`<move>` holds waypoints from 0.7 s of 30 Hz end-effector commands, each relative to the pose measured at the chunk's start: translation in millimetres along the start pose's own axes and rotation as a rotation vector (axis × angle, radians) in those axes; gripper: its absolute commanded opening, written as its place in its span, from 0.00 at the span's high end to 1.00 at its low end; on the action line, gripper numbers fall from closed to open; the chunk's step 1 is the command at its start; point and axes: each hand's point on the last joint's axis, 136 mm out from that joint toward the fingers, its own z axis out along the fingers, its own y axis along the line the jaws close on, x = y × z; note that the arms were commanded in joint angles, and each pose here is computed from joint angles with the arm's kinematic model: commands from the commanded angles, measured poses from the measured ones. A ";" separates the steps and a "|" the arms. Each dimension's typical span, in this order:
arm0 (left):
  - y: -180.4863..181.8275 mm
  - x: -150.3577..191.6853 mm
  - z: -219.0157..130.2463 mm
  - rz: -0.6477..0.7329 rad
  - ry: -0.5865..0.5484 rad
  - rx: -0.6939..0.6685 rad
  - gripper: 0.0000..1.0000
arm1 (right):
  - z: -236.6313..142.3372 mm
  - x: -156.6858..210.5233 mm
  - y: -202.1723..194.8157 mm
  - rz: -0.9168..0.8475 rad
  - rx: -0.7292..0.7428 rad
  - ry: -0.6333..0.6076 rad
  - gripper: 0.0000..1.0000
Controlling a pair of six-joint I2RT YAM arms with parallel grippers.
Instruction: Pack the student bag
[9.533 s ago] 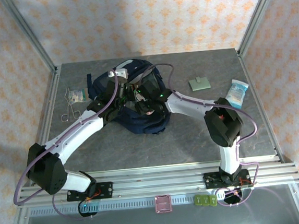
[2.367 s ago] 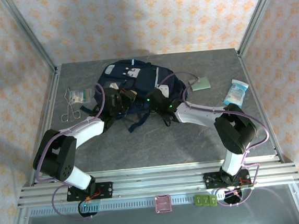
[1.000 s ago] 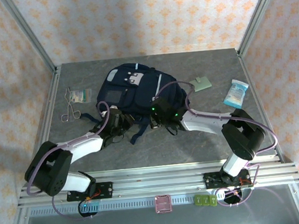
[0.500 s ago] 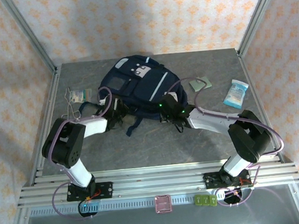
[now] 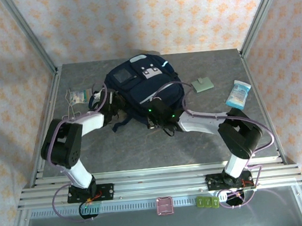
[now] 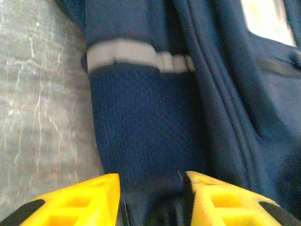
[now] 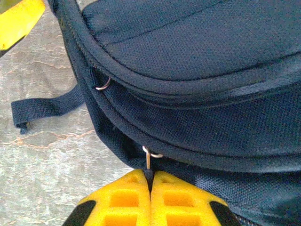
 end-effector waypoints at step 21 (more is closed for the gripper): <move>-74.1 88.1 -18.3 -0.085 0.144 0.355 0.68 | 4.1 -5.4 27.1 0.013 -0.124 -0.031 1.00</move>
